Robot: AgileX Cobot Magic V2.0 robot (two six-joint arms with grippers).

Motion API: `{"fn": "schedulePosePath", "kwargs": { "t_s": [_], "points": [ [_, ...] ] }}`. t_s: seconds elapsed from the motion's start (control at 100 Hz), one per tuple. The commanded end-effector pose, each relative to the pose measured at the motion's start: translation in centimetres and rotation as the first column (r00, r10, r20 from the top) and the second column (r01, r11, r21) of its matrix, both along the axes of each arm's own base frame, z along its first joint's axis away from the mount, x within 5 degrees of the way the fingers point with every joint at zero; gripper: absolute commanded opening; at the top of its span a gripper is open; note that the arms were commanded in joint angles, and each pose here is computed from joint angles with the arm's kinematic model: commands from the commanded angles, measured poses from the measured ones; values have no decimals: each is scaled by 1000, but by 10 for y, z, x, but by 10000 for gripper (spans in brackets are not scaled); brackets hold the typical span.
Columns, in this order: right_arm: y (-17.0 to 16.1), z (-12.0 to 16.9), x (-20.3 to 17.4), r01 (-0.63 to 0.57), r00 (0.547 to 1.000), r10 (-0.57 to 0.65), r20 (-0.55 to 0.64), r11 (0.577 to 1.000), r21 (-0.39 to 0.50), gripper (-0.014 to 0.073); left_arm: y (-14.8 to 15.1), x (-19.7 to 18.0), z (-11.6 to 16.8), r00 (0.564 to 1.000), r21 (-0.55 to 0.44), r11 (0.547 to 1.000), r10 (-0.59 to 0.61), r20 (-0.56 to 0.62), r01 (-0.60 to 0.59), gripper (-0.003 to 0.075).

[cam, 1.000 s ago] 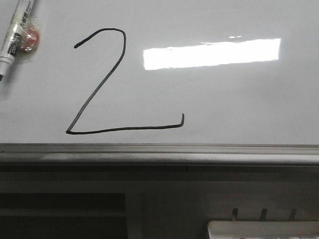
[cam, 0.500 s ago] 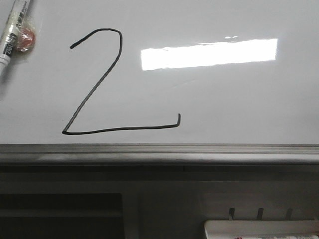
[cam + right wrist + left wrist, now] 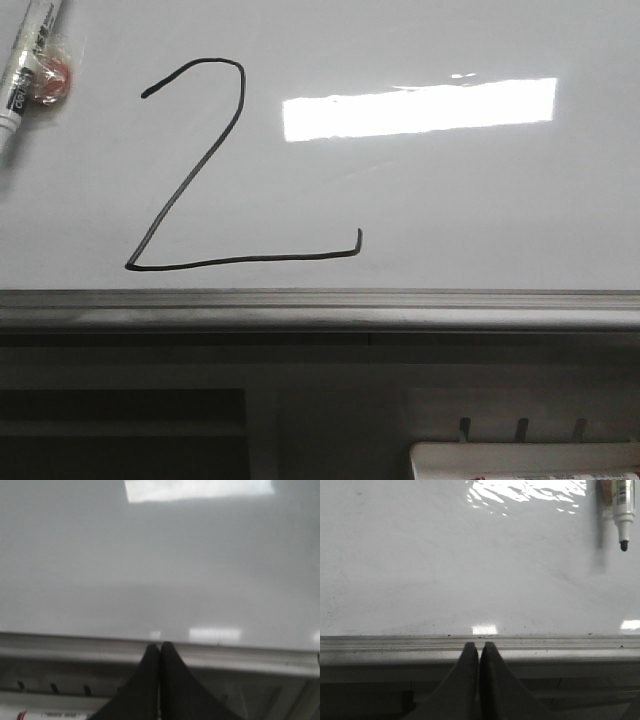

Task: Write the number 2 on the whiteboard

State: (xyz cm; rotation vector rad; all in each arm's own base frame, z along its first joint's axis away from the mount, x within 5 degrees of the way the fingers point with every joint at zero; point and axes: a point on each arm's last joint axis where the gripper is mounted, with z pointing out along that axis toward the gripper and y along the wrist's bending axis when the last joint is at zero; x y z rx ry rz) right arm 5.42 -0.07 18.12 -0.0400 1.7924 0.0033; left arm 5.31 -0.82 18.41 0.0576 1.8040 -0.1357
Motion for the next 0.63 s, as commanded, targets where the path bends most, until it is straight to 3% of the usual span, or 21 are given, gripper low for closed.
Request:
{"fn": "schedulePosePath", "kwargs": {
  "t_s": [0.0,0.62],
  "points": [
    [0,-7,0,6,1000,-6,-17,1000,4,-62,1,0,4,997,-22,1000,11,83,-9,-20],
    [0,-6,0,5,1000,-5,6,1000,6,-62,1,0,4,997,-22,1000,11,83,-9,-20]
  ]
}}
